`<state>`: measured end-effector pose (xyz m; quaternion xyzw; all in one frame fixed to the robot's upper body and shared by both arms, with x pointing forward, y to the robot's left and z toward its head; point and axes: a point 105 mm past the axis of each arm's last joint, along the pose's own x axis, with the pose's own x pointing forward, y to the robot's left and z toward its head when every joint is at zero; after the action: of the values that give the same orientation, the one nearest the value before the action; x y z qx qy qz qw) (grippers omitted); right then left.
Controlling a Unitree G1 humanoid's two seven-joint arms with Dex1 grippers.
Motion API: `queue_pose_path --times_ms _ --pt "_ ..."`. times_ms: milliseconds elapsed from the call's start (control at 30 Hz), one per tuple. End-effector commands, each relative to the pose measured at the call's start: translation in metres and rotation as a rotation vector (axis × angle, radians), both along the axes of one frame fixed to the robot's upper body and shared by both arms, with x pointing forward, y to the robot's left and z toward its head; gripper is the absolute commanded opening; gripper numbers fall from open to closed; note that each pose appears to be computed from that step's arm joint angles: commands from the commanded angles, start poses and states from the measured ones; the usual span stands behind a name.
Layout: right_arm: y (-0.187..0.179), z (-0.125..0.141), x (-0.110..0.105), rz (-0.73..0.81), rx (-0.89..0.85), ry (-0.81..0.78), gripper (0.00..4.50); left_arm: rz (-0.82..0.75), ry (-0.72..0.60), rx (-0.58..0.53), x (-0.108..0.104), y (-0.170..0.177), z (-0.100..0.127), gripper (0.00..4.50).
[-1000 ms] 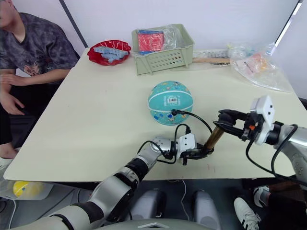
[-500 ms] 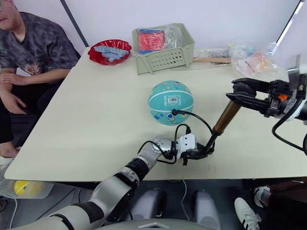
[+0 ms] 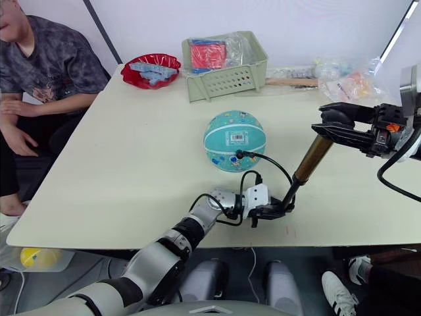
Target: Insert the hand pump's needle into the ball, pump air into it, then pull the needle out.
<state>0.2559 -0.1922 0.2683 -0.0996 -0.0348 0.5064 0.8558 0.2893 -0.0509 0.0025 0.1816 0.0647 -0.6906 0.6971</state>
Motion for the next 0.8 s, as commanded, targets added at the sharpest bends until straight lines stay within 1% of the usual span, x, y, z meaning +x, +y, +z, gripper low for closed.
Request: queue_pose_path --times_ms 33,300,367,467,600,667,800 --pt "-0.003 -0.038 0.003 -0.058 -0.055 0.028 1.66 -0.023 0.061 0.105 -0.014 0.011 -0.028 1.09" --pt "0.001 -0.091 0.006 -0.096 -0.047 0.079 1.66 -0.018 0.059 0.105 -0.014 0.011 -0.029 1.09" --pt "0.001 -0.102 0.007 -0.103 -0.053 0.092 1.66 -0.019 0.058 0.107 -0.014 0.012 -0.029 1.09" --pt "0.000 -0.110 0.007 -0.105 -0.065 0.095 1.66 -0.021 0.057 0.107 -0.014 0.012 -0.029 1.09" --pt "0.009 -0.138 0.005 -0.108 -0.048 0.126 1.66 -0.021 0.053 0.110 -0.013 0.013 -0.029 1.09" --pt "0.011 -0.143 0.005 -0.105 -0.042 0.137 1.65 -0.021 0.054 0.110 -0.013 0.013 -0.029 1.09" --pt "0.013 -0.142 0.006 -0.099 -0.038 0.128 1.65 -0.021 0.056 0.111 -0.013 0.014 -0.029 1.09"
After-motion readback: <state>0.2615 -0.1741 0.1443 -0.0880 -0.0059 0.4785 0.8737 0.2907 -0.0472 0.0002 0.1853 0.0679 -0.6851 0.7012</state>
